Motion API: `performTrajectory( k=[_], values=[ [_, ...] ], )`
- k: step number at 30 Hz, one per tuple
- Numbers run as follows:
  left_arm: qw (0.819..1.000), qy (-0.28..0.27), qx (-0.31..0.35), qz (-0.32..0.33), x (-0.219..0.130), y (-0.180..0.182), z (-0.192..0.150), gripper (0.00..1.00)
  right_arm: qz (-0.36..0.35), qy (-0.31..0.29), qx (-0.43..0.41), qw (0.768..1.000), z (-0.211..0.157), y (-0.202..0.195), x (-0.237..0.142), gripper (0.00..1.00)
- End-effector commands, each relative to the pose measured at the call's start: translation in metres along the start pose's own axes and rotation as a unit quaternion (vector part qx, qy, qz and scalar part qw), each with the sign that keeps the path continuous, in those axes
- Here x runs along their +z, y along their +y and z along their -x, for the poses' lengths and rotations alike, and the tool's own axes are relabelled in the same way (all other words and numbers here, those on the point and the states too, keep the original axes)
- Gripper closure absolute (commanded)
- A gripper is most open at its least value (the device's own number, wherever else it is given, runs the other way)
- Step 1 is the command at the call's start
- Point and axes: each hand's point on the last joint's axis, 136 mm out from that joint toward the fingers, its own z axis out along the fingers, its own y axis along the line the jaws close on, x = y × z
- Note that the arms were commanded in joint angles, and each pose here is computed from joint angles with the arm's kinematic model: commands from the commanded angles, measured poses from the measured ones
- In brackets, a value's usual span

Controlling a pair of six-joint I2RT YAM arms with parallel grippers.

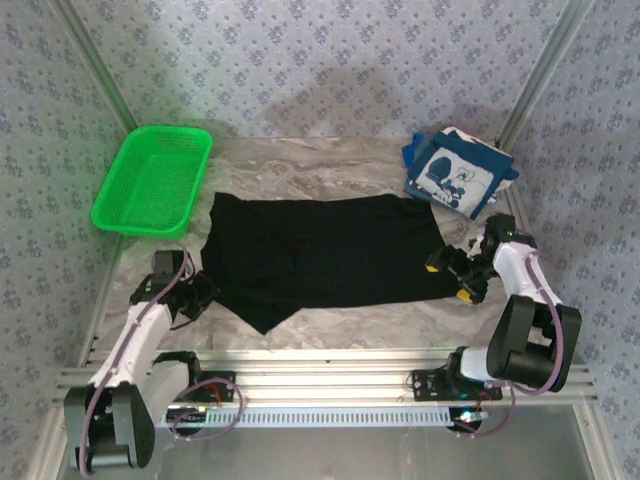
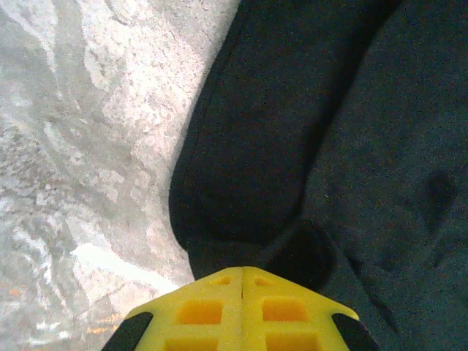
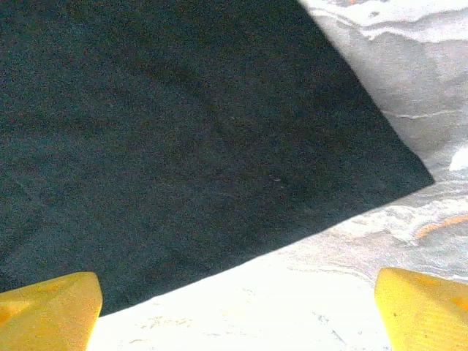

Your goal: Fold and stack the t-shirts

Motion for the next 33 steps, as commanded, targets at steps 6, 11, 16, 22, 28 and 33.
performTrajectory(
  k=[6, 11, 16, 22, 28, 33],
  values=[
    [0.999, -0.022, 0.02, -0.029, -0.059, -0.023, -0.002, 1.0, 0.011, -0.032, 0.057, 0.998, 0.031, -0.017, -0.03, 0.02],
    [1.0, -0.002, 0.004, 0.0, -0.052, -0.005, -0.014, 0.98, 0.024, -0.023, 0.054, 0.998, 0.027, -0.011, -0.02, 0.02],
    [1.0, 0.005, -0.013, 0.013, -0.029, 0.007, -0.017, 0.51, 0.033, -0.02, 0.041, 0.998, 0.026, -0.004, -0.02, 0.02],
    [0.999, 0.001, -0.021, 0.025, 0.001, 0.019, -0.012, 0.38, 0.046, -0.019, 0.02, 0.999, 0.025, 0.008, -0.023, 0.02],
    [0.997, -0.031, -0.048, -0.051, 0.023, 0.003, -0.002, 0.34, 0.051, -0.022, 0.004, 0.998, 0.025, 0.014, -0.022, 0.02],
    [0.995, -0.046, -0.048, -0.078, 0.024, -0.003, 0.002, 0.35, 0.053, -0.021, -0.006, 0.998, 0.024, 0.017, -0.022, 0.02]
  ],
)
